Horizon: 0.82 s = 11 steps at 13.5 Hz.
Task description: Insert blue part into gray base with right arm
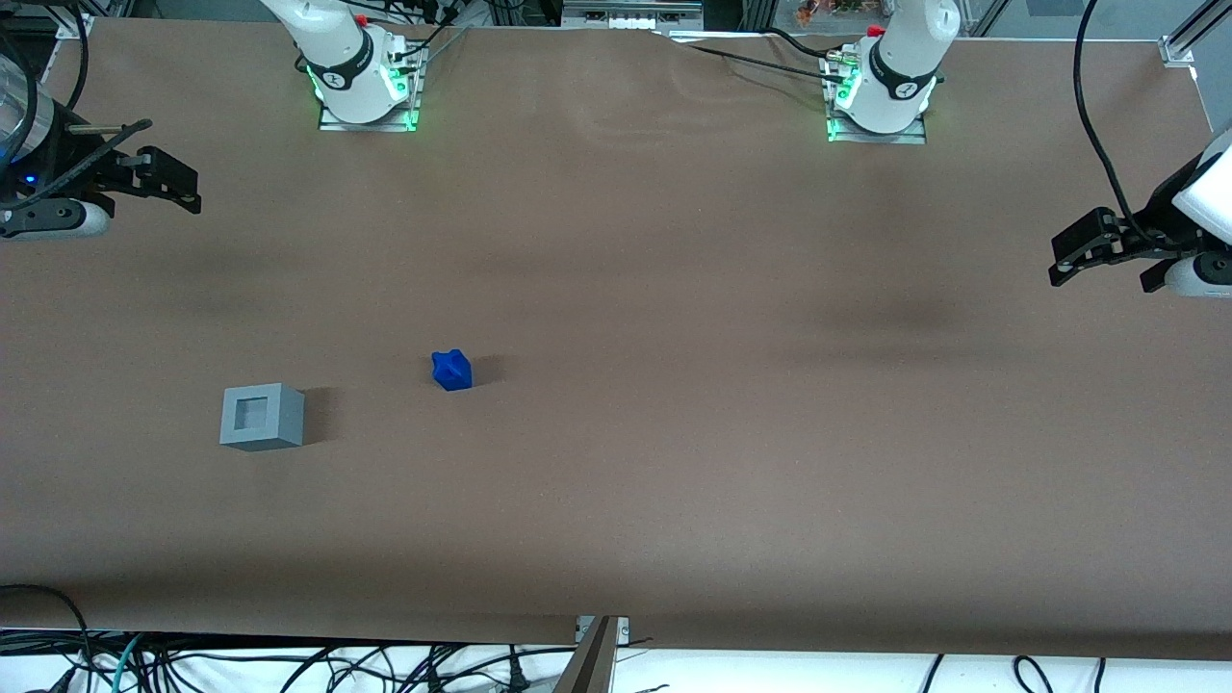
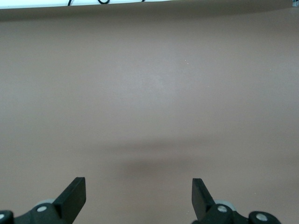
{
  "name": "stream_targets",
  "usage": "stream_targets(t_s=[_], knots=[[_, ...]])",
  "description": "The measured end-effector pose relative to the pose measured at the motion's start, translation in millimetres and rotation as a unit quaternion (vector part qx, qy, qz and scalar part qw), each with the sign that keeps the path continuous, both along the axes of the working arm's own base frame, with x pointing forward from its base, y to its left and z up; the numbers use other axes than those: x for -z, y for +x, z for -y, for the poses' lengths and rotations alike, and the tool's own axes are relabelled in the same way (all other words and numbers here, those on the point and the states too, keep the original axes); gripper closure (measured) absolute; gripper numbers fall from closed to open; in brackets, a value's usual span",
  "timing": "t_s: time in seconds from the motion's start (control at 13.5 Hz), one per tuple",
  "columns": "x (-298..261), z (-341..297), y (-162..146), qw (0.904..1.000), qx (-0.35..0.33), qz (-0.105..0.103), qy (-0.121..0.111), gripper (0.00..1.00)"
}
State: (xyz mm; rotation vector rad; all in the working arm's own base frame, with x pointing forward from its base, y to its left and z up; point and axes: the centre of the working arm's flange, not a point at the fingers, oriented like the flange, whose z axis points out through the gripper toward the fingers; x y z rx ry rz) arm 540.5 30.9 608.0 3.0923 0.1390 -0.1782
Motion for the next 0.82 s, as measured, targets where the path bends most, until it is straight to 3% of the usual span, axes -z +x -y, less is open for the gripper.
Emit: stream_targets(t_s=[0.37,0.59,0.82], knots=[[14,-27,9,0.9998,-0.016,0.006,0.006,0.01],[52,-83,29,0.9993,0.005,0.031,0.019,0.01],[117,-146,44,0.9965,0.031,0.06,0.051,0.01]])
